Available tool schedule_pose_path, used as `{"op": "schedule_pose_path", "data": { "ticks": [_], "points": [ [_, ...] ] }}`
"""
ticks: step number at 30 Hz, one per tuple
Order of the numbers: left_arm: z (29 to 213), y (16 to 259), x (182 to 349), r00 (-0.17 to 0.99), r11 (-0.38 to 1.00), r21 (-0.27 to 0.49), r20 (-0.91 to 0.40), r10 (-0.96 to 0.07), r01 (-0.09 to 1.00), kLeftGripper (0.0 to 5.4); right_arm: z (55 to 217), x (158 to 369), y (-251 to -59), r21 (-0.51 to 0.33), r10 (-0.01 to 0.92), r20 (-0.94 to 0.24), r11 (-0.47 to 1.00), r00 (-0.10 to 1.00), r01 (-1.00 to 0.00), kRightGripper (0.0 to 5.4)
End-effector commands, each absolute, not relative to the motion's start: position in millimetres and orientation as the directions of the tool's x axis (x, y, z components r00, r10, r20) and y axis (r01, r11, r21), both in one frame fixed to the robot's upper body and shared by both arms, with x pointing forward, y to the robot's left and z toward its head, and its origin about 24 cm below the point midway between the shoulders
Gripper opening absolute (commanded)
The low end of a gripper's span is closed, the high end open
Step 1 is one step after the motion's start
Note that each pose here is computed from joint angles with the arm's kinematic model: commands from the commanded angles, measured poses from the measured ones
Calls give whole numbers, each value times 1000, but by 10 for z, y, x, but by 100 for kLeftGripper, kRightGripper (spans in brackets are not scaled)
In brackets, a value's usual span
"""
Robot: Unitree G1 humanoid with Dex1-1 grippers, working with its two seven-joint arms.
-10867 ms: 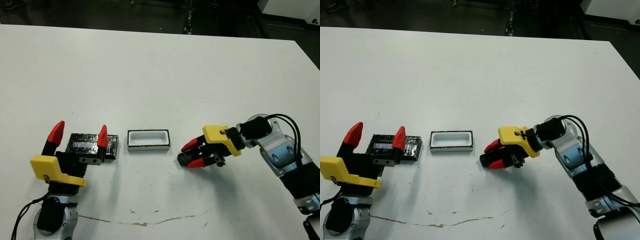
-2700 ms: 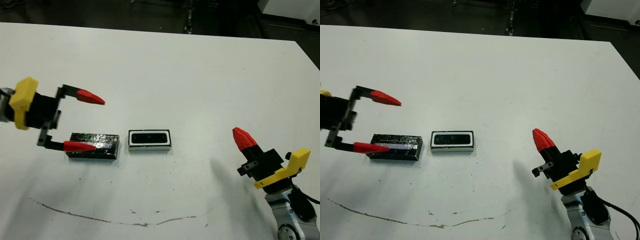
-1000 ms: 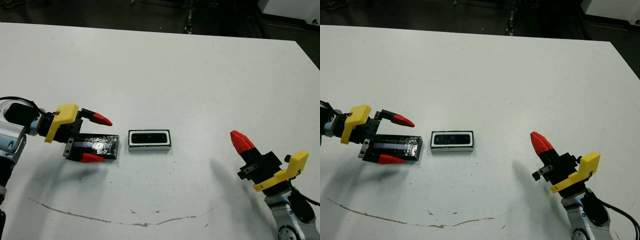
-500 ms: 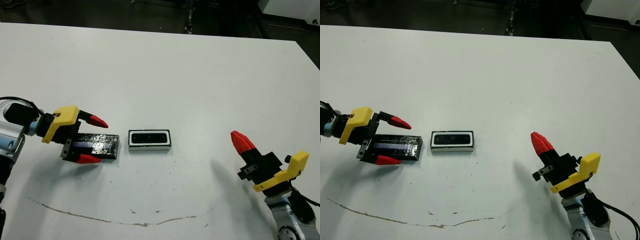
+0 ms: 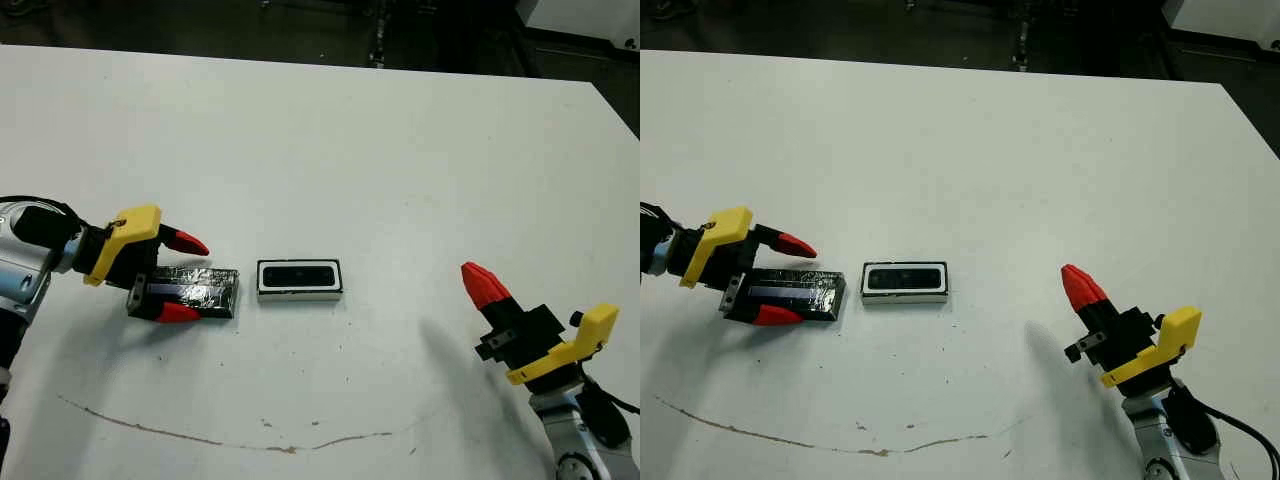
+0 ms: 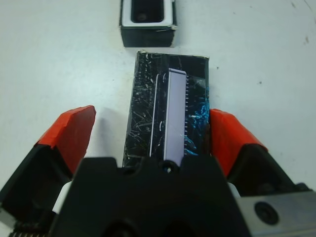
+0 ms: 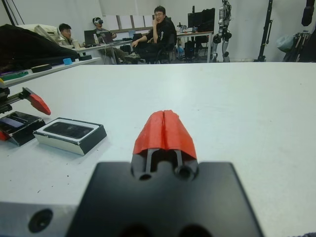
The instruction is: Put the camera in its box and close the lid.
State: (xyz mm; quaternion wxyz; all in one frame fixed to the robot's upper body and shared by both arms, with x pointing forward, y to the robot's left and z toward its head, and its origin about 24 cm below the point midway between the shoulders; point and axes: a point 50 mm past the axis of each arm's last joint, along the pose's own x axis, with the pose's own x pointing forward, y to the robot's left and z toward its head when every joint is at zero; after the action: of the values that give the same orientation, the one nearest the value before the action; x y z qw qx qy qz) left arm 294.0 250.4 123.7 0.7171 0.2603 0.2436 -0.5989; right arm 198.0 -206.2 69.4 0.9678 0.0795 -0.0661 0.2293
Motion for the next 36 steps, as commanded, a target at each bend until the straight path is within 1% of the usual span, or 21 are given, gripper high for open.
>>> {"op": "schedule_pose_path", "data": {
  "ticks": [1, 9, 10, 14, 21, 24, 29, 31, 34, 36],
  "points": [
    [1237, 2549, 2904, 179, 190, 63, -697, -694, 980, 505, 688, 1968, -2088, 120, 435, 153, 883, 888, -453, 0],
    [1216, 2548, 2877, 201, 209, 74, -687, -698, 975, 387, 690, 1961, -2088, 118, 431, 140, 887, 892, -447, 0],
    [1212, 2551, 2878, 198, 208, 69, -686, -700, 976, 366, 689, 1961, -2087, 120, 432, 141, 886, 891, -448, 0],
    [1195, 2561, 2880, 189, 208, 55, -681, -707, 977, 316, 688, 1962, -2086, 120, 435, 144, 884, 889, -452, 0],
    [1184, 2571, 2891, 193, 219, 45, -667, -720, 975, 315, 686, 1956, -2083, 113, 431, 138, 888, 892, -446, 0],
    [1171, 2586, 2900, 233, 261, 52, -640, -732, 964, 315, 685, 1956, -2080, 111, 431, 136, 888, 892, -446, 0],
    [1170, 2612, 2913, 338, 372, 63, -578, -743, 926, 315, 674, 1957, -2075, 109, 429, 135, 890, 893, -443, 0],
    [1193, 2616, 2919, 375, 398, 81, -545, -750, 914, 315, 672, 1952, -2072, 106, 427, 133, 891, 894, -441, 0],
    [1235, 2615, 2930, 408, 427, 76, -479, -777, 901, 315, 668, 1950, -2068, 108, 427, 134, 891, 894, -441, 0],
    [1264, 2602, 2941, 419, 440, 55, -429, -800, 896, 315, 674, 1949, -2063, 97, 426, 132, 893, 895, -439, 0]
  ]
}}
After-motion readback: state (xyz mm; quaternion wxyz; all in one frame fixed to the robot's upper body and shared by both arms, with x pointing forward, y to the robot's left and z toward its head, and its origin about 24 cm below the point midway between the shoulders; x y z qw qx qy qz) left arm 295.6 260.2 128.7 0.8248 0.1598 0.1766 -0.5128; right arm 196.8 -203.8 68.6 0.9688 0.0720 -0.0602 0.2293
